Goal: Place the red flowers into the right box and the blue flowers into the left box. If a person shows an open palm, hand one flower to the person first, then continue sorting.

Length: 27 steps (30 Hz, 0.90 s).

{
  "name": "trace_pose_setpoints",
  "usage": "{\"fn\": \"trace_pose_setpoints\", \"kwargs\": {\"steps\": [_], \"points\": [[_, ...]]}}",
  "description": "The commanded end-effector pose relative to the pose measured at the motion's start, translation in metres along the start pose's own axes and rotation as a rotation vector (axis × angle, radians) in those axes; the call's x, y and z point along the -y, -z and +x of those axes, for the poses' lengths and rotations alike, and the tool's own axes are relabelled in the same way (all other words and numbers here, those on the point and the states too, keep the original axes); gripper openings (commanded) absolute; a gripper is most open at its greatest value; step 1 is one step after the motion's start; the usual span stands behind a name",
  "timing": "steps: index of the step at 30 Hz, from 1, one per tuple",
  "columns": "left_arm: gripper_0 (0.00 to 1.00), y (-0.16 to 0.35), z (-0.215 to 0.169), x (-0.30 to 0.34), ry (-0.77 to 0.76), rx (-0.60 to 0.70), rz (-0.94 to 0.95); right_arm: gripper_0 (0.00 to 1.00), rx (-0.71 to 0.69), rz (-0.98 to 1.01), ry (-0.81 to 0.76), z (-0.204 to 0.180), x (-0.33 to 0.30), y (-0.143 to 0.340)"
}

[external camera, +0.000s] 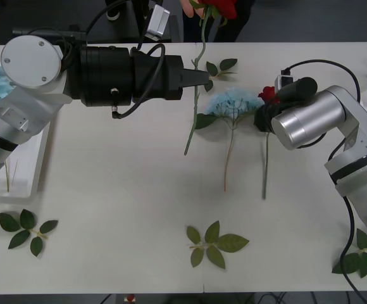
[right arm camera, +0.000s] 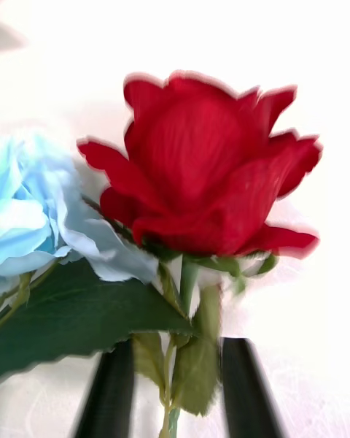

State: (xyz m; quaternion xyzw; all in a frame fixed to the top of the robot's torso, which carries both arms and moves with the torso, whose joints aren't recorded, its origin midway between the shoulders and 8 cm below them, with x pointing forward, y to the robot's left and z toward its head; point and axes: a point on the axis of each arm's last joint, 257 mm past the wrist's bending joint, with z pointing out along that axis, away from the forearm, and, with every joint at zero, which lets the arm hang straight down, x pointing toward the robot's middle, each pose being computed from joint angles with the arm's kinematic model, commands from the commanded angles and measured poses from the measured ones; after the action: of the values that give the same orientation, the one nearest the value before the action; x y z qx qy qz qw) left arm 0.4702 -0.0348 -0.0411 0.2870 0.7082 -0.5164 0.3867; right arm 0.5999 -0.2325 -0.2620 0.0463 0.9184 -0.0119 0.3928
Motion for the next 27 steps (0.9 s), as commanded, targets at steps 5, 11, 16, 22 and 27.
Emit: {"fn": "trace_pose_setpoints", "kwargs": {"steps": [5, 11, 16, 22, 27], "points": [[0.00, 0.000, -0.015, 0.005, -0.051, 0.031, 0.009, 0.60, 0.018, -0.043, -0.031, -0.010, -0.015, 0.002], [0.00, 0.000, -0.015, 0.005, -0.053, 0.031, 0.009, 0.63, -0.061, -0.107, -0.083, -0.017, -0.029, 0.050], [0.00, 0.000, -0.015, 0.005, -0.053, 0.031, 0.009, 0.63, -0.132, -0.199, -0.080, -0.024, -0.035, 0.099], [0.00, 0.001, -0.016, 0.005, -0.050, 0.032, 0.008, 0.64, -0.183, -0.385, -0.054, -0.031, -0.041, 0.146], [0.00, 0.001, -0.016, 0.005, -0.052, 0.032, 0.009, 0.64, -0.182, -0.533, -0.059, -0.034, -0.044, 0.165]]}}
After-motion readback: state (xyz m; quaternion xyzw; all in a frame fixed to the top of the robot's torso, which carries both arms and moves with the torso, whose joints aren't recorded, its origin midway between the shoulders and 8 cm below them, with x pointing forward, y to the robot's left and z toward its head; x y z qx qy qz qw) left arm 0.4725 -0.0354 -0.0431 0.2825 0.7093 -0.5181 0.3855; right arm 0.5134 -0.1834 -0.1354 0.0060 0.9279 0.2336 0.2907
